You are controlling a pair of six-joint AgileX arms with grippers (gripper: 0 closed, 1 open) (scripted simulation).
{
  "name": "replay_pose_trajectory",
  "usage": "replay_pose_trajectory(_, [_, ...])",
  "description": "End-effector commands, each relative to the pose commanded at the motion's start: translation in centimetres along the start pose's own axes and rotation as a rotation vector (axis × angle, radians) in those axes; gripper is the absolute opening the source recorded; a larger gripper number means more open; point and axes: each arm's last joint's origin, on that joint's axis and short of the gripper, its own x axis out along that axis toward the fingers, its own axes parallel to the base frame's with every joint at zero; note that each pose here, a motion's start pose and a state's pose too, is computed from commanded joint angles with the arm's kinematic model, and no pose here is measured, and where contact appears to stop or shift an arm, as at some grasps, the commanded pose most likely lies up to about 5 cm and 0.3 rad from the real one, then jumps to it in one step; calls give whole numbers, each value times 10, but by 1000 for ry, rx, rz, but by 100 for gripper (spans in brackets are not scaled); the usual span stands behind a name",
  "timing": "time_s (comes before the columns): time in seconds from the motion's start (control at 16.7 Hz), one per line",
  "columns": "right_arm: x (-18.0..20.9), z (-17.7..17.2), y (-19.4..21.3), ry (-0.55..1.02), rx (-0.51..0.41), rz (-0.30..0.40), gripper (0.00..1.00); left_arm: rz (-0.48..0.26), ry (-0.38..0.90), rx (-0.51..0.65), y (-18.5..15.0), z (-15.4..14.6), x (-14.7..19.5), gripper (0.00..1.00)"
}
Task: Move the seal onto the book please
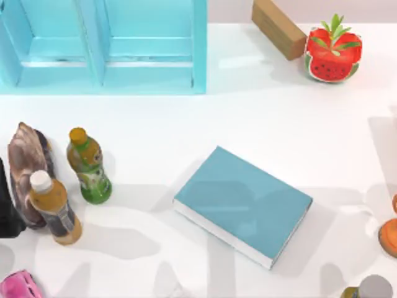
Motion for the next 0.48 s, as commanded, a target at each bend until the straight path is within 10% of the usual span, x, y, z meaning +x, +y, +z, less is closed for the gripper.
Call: replay_pose_trajectory(0.48, [48,53,-53,307,0,99,100,0,0,0,0,0,0,100])
